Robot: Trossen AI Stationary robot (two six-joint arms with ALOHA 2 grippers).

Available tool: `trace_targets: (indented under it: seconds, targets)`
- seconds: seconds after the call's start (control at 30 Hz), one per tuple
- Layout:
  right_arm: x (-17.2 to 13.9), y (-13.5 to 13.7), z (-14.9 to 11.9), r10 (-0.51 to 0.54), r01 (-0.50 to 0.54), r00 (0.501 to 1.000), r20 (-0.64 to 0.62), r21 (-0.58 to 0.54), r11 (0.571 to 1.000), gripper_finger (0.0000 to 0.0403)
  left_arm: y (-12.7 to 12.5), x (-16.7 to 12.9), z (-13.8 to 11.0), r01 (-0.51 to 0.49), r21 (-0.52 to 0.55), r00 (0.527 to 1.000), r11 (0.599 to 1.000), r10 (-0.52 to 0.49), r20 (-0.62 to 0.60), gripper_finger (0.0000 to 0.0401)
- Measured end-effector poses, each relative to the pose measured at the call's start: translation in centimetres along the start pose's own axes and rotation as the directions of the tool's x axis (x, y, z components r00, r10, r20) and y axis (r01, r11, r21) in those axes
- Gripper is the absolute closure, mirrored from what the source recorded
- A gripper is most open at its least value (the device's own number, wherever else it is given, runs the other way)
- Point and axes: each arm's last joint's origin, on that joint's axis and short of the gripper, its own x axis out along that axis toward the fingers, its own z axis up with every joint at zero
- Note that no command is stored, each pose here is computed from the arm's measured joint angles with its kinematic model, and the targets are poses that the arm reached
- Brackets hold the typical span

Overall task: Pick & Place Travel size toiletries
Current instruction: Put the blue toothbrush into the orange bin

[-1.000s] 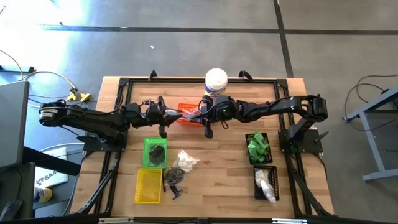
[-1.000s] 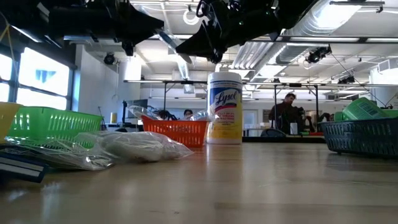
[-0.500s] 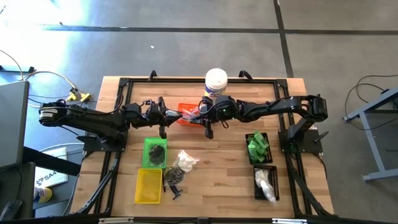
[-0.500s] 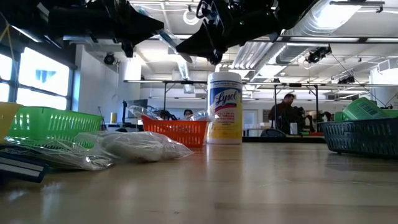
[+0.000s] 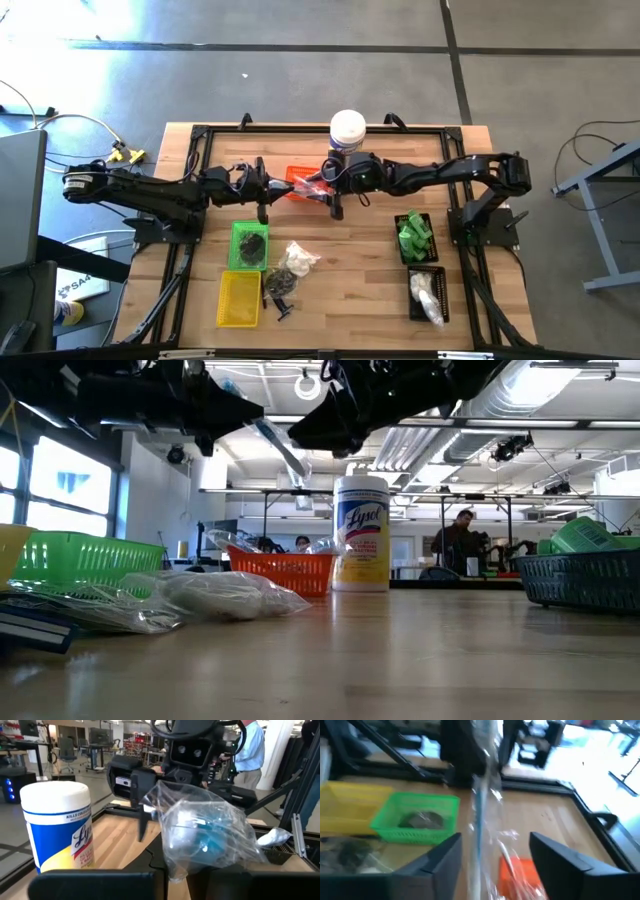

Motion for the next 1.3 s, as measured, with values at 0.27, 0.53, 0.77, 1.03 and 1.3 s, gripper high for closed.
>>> trace_targets:
  seconds: [0.27,0.53,0.77,1.03,1.3]
  targets:
    - [-3.6,-0.5,0.7,-0.222,0.221,0.958,-0.179,-0.026,0.975,0.0095,0.3,0.0,-0.1,-0.094,0.056,0.996,0.994,0.094,-0.003,0.0373]
    - [-5.3,-0.6,1.3,-0.266,0.273,0.94,-0.211,0.002,0.962,0.009,0.9,0.3,-0.5,-0.292,0.117,0.942,0.949,0.306,-0.137,0.0373]
    - [-5.2,-0.6,1.2,-0.266,0.273,0.94,-0.216,0.003,0.962,0.0089,0.9,2.5,1.3,-0.372,0.227,0.85,0.9,0.429,-0.307,0.0373]
    - [-5.9,-0.4,1.1,-0.261,0.269,0.929,-0.261,-0.005,0.963,0.0089,0.9,5.4,1.2,-0.365,0.342,0.76,0.866,0.489,-0.427,0.0373]
    - [-9.5,0.3,2.0,-0.358,0.372,0.877,-0.319,-0.018,0.928,0.0089,2.9,7.0,-0.2,-0.432,0.335,0.661,0.837,0.546,-0.515,0.0373]
